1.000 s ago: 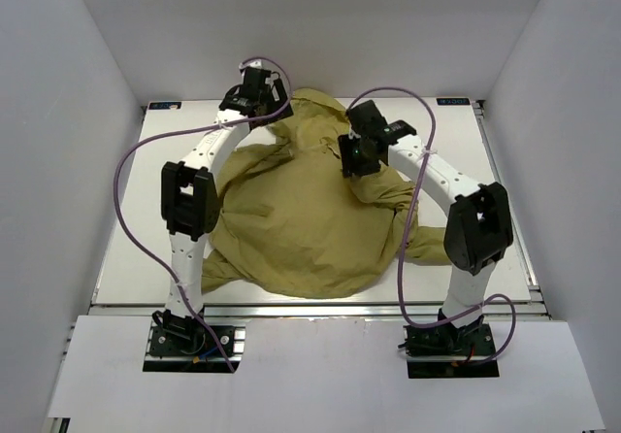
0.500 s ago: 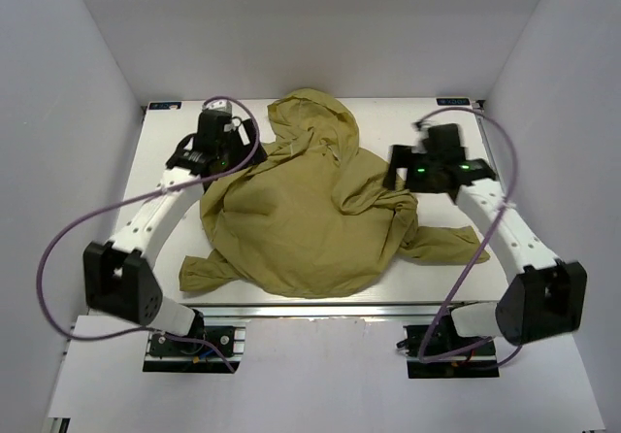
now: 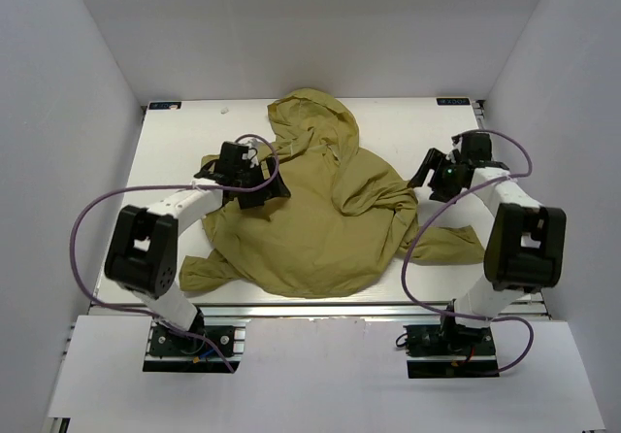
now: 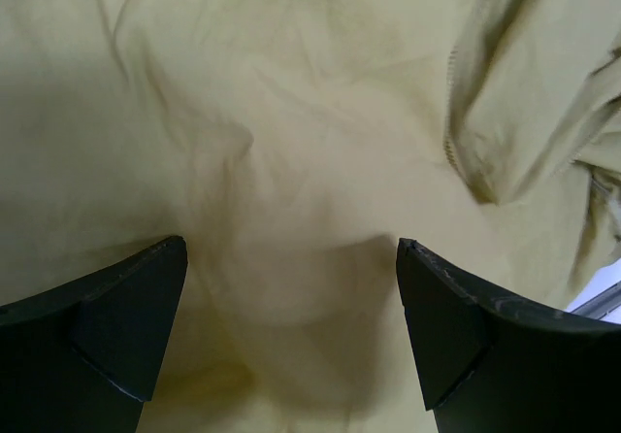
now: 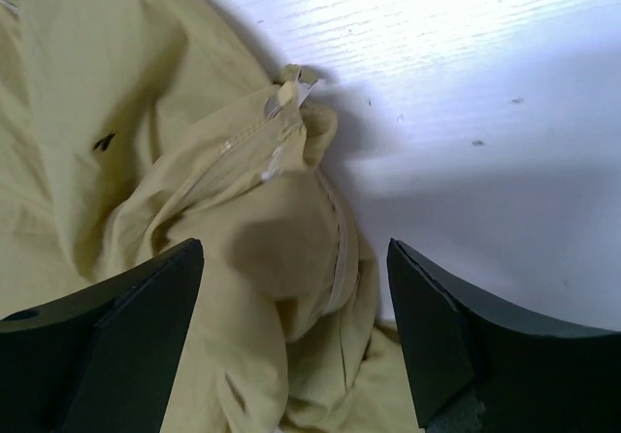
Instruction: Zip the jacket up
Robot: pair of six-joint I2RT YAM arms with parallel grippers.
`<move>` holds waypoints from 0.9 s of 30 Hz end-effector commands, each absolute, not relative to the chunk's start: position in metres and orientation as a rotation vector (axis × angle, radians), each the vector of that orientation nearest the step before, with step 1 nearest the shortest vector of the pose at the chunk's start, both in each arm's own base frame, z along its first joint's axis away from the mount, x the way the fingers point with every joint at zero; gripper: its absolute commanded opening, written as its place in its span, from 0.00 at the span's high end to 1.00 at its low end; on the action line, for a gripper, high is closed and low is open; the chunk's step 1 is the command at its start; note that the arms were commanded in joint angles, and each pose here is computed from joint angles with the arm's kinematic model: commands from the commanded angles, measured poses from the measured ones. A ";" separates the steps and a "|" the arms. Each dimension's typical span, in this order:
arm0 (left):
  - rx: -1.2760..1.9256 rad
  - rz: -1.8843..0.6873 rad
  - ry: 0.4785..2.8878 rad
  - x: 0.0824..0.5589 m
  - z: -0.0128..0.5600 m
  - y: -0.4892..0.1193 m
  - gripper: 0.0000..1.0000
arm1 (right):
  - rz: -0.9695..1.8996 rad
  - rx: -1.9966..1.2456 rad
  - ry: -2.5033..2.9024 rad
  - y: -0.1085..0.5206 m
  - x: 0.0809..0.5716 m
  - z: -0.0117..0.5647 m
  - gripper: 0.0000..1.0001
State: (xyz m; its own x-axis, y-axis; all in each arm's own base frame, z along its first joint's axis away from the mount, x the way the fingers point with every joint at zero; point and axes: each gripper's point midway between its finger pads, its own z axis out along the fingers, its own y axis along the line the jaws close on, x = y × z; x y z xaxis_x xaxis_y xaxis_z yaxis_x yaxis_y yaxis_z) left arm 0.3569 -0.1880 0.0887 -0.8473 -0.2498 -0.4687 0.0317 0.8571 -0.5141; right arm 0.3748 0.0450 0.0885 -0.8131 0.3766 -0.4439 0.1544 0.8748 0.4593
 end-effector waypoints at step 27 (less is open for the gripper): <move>-0.075 -0.825 2.411 0.476 0.063 -0.244 0.02 | 0.483 0.170 2.328 0.033 0.489 0.151 1.00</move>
